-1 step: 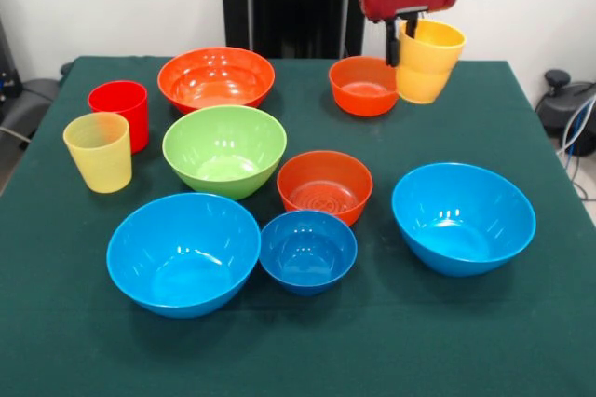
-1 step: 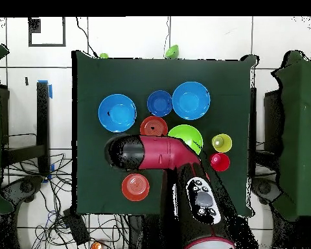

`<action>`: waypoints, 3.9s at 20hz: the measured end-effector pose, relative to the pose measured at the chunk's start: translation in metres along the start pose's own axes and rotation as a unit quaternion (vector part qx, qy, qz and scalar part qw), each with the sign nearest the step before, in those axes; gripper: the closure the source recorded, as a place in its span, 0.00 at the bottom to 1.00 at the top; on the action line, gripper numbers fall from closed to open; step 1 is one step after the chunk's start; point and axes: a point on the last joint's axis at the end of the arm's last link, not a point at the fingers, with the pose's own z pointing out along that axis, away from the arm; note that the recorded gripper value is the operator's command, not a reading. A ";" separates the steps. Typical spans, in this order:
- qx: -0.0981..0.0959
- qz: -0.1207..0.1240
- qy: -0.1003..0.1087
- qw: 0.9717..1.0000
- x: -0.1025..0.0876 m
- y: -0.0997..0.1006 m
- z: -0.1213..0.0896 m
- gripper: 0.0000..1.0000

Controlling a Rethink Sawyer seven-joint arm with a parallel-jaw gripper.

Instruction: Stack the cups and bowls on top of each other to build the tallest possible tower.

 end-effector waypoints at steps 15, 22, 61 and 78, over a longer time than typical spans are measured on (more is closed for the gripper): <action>-0.018 -0.018 -0.023 0.999 -0.031 0.021 -0.002 1.00; -0.013 -0.032 -0.047 0.998 -0.064 0.037 0.000 1.00; 0.061 -0.047 -0.124 0.989 -0.109 -0.025 0.029 1.00; 0.043 -0.055 -0.110 0.992 -0.086 -0.007 0.061 1.00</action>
